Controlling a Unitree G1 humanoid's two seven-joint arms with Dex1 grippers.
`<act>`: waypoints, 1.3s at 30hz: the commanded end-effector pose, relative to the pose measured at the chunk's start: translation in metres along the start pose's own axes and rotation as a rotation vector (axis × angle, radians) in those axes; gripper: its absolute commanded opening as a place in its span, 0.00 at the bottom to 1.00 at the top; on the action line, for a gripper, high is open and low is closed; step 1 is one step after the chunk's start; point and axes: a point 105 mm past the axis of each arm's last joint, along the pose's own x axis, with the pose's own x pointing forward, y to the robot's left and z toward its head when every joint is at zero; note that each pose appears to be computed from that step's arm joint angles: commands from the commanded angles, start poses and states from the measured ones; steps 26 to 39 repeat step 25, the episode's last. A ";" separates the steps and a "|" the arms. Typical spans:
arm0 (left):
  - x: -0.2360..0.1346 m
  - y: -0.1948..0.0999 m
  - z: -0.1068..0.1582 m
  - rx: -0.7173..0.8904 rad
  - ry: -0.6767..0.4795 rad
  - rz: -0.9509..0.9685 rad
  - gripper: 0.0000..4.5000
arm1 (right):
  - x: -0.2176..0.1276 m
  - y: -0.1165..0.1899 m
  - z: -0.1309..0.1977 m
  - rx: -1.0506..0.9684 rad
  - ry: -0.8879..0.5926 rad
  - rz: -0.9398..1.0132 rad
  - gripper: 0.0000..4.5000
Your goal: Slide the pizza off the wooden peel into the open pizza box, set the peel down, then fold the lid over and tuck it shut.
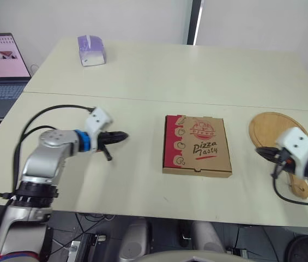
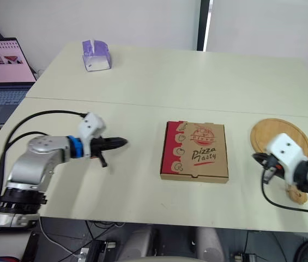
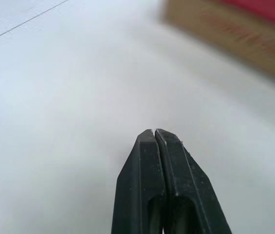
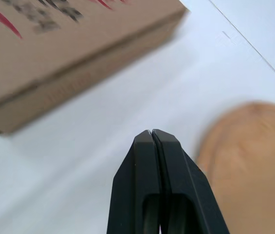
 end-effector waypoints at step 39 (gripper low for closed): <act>-0.039 0.032 -0.027 0.045 0.066 0.141 0.00 | -0.081 -0.070 -0.069 -0.143 0.218 -0.185 0.01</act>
